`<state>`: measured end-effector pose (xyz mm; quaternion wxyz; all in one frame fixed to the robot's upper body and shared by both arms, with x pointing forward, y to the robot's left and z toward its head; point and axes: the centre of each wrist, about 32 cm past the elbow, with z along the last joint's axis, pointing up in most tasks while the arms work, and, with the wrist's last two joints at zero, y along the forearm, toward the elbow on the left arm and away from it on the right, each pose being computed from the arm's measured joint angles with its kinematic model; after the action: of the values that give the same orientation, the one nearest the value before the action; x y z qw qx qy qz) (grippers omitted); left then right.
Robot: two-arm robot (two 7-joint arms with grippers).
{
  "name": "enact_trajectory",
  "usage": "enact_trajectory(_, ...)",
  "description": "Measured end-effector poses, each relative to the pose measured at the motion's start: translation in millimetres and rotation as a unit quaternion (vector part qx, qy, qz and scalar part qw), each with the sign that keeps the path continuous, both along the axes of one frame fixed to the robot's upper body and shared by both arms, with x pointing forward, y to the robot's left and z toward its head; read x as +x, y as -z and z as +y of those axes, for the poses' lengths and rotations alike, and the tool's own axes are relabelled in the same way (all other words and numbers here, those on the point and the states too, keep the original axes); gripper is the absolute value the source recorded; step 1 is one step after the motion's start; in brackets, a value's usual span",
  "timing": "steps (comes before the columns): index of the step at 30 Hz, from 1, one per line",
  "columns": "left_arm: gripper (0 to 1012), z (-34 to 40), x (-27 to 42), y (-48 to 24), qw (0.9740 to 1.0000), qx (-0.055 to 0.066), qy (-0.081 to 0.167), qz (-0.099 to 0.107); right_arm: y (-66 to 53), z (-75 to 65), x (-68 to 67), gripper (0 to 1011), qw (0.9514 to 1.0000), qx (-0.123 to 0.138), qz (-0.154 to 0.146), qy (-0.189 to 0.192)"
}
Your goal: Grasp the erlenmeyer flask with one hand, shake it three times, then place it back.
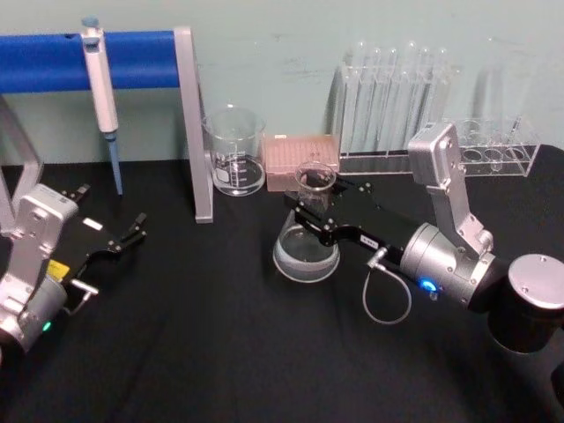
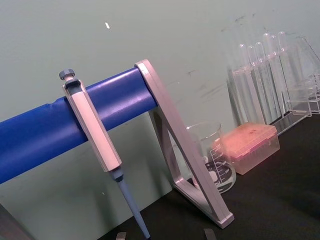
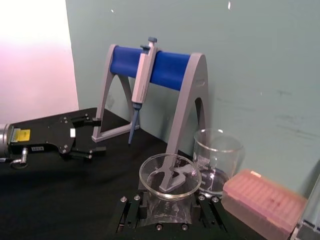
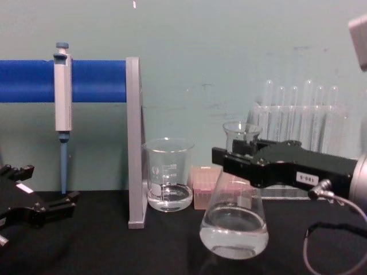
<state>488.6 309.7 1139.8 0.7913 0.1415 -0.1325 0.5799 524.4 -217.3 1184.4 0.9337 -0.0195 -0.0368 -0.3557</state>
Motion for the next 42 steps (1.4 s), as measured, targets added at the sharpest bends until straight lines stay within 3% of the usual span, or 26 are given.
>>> enact_trajectory(20, 1001, 0.0, 0.0, 0.0, 1.0000, 0.000, 0.000, 0.000, 23.6, 1.6, 0.9, 458, 0.9999, -0.012, 0.012, 0.000)
enact_trajectory(42, 1001, 0.0, 0.0, 0.0, 1.0000, 0.000, 0.000, 0.000, 35.5, 6.2, 3.5, 457, 0.9995, -0.022, 0.021, -0.003)
